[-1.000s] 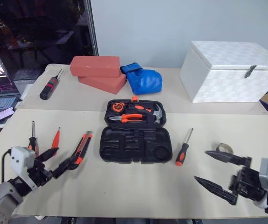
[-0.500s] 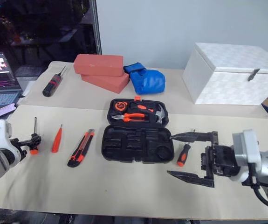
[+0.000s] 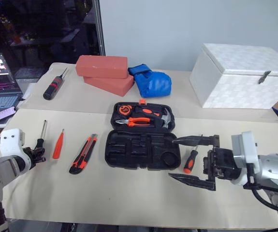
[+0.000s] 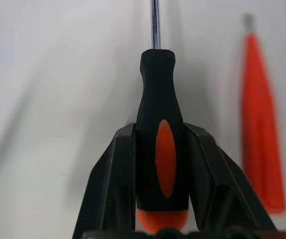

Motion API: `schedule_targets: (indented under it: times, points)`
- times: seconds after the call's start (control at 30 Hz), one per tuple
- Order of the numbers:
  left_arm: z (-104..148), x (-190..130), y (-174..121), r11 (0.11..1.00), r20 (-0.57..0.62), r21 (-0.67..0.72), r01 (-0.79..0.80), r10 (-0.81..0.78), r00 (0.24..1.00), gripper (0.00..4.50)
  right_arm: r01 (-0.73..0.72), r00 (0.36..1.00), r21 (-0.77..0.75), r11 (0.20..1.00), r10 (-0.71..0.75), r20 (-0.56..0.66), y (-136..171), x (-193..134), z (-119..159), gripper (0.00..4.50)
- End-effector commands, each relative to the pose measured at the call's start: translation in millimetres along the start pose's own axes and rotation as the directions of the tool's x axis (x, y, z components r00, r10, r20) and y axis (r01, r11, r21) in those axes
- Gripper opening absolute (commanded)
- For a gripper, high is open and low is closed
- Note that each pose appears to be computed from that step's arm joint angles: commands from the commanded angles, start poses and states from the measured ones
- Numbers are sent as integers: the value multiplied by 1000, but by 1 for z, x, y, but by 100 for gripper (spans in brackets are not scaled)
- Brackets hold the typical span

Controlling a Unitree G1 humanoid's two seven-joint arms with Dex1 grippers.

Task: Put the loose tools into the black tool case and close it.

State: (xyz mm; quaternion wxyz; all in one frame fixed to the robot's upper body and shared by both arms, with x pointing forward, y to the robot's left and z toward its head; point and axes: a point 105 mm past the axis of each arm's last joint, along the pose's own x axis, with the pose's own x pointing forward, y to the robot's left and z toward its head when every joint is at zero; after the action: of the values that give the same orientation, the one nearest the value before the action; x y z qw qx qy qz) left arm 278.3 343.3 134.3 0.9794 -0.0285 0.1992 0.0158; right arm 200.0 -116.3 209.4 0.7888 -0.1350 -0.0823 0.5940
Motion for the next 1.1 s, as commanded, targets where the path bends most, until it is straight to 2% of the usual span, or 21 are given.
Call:
schedule_targets:
  times: [0.03, 0.1, 0.17, 0.2, 0.27, 0.37, 0.57, 0.63, 0.8, 1.1]
  points:
    - [57, -34, -65, 834, 87, 339, 435, -488, 869, 88, 86, 996, -11, 996, -87, -9, -3, -10, 2, 450]
    - [51, -43, -96, 670, -37, 454, 587, -644, 764, 88, 111, 993, -8, 994, -111, -34, -1, -15, -1, 450]
    - [39, -40, -132, 426, -206, 580, 694, -748, 631, 88, 174, 983, 4, 985, -174, -54, 1, -22, -2, 450]
    - [32, -34, -143, 331, -277, 614, 717, -760, 588, 88, 203, 977, 9, 979, -202, -67, 2, -26, -3, 450]
    - [23, -11, -157, 193, -366, 688, 700, -741, 563, 88, 283, 951, 29, 959, -277, -133, 2, -35, -13, 450]
    - [25, 24, -187, 57, -425, 741, 669, -732, 533, 88, 370, 912, 50, 928, -352, -211, 6, -49, -25, 450]
    - [37, 57, -226, -88, -517, 743, 663, -704, 486, 88, 439, 870, 5, 899, -423, -253, 8, -59, -25, 450]
    - [39, 65, -237, -110, -538, 738, 666, -691, 482, 88, 449, 862, -11, 893, -437, -258, 9, -58, -25, 450]
    - [35, 82, -232, -184, -613, 731, 657, -600, 515, 88, 457, 858, -21, 889, -448, -251, 11, -54, -23, 450]
    - [32, 98, -235, -144, -612, 730, 668, -573, 546, 88, 464, 856, -26, 885, -456, -246, 10, -52, -21, 450]
